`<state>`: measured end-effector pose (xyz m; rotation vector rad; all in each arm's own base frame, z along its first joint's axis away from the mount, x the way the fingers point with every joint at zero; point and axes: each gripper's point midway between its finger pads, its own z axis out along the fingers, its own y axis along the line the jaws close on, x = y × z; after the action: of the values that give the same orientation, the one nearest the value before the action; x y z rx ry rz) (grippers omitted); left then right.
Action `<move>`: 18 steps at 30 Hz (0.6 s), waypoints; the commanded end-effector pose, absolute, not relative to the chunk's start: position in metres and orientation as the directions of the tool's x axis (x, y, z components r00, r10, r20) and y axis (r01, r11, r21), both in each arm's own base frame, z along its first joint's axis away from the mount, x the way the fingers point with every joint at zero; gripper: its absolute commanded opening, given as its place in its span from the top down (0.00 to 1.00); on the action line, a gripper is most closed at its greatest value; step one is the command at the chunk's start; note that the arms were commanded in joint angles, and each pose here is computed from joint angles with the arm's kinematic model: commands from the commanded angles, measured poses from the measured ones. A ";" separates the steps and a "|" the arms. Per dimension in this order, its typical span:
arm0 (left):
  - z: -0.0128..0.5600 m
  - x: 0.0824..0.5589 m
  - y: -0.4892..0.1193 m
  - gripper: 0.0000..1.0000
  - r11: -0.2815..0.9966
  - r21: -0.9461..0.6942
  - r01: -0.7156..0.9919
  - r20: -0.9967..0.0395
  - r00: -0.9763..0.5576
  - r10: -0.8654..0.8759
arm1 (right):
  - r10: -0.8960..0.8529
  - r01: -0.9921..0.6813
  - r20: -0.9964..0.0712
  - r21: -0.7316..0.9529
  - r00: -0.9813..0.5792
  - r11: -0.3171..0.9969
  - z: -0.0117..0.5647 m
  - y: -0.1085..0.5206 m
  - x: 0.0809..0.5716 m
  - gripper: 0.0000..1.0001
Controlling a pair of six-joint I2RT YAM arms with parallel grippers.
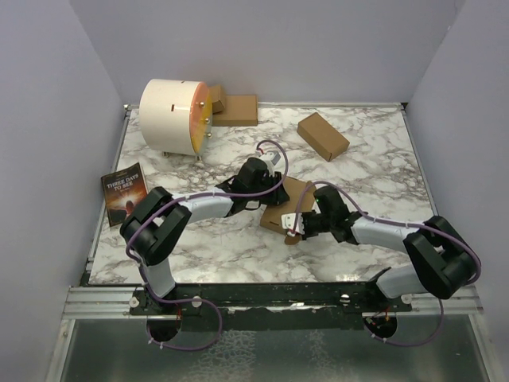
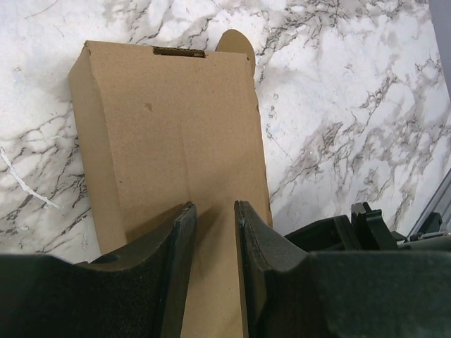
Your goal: Fold the paper box
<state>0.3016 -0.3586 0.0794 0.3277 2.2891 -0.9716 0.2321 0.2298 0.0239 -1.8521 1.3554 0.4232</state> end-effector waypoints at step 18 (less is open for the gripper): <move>0.037 0.288 -0.345 0.67 0.739 -0.557 0.379 -0.525 -0.850 0.041 | -0.428 -0.894 -0.797 -0.297 0.425 -0.335 0.059 0.223 0.159 0.64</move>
<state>0.3085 -0.3598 0.0797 0.3149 2.2786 -0.9917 0.2164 0.2162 0.0684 -1.8360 1.2308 0.4855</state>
